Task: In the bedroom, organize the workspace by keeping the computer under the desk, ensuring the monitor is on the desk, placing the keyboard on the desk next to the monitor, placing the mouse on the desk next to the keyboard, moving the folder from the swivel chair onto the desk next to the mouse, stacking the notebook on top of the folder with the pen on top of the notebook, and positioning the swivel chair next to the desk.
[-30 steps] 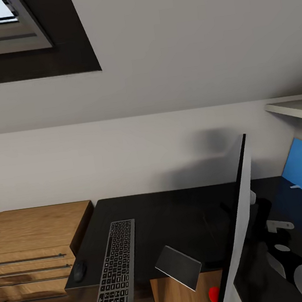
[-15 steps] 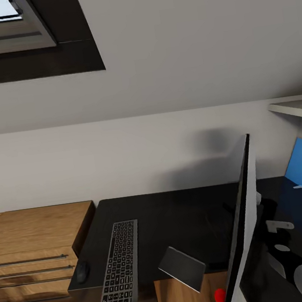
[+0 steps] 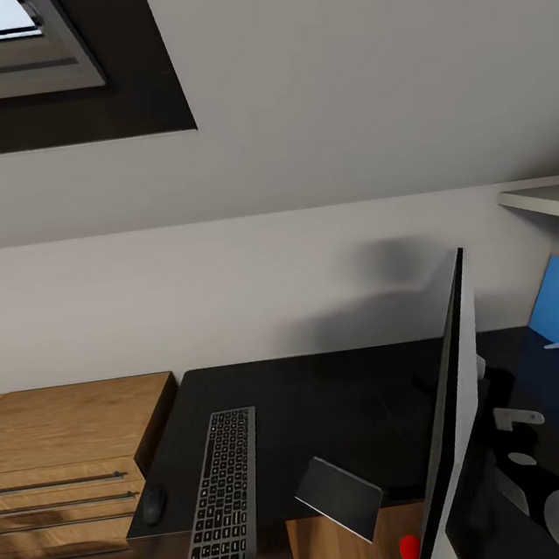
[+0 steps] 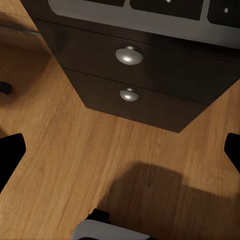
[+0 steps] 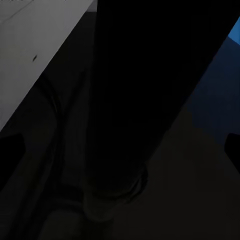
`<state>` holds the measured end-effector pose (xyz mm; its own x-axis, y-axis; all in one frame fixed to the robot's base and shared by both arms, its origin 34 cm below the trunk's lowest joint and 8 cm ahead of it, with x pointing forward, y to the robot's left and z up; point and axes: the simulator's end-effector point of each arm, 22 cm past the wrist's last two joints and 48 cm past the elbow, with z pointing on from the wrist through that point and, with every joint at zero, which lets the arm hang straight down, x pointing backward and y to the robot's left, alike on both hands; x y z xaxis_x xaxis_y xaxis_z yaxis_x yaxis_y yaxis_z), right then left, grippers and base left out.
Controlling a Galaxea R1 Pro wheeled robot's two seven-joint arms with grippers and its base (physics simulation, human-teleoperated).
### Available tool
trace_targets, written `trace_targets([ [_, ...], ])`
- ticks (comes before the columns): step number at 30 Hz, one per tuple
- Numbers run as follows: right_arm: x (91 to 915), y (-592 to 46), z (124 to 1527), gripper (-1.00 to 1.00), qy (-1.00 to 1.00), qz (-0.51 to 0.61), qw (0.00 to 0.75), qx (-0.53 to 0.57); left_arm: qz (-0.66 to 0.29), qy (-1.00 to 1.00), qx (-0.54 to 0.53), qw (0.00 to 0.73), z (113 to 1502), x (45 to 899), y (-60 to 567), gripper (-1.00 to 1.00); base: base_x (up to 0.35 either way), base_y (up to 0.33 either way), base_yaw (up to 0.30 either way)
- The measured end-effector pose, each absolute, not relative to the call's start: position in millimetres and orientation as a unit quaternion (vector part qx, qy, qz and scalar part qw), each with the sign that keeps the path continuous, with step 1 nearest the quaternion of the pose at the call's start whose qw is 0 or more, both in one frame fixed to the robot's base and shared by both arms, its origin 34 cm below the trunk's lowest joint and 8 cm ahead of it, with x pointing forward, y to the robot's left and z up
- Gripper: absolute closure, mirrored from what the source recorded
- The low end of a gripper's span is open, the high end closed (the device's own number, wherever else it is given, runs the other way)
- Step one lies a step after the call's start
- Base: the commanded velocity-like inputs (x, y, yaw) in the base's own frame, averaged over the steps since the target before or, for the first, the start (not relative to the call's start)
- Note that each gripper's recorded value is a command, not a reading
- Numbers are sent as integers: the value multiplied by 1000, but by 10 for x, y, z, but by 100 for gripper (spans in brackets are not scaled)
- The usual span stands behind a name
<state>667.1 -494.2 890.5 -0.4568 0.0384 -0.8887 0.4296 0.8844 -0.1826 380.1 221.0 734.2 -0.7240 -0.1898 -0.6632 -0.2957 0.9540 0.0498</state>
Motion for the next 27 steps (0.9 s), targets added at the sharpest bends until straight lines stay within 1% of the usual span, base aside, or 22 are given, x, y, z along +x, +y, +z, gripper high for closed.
trace_targets([
  [27,6641,-5111,8959,-100,827,-206,502,144,76,926,-132,347,7340,3798,2209,-100,0,0,0],
])
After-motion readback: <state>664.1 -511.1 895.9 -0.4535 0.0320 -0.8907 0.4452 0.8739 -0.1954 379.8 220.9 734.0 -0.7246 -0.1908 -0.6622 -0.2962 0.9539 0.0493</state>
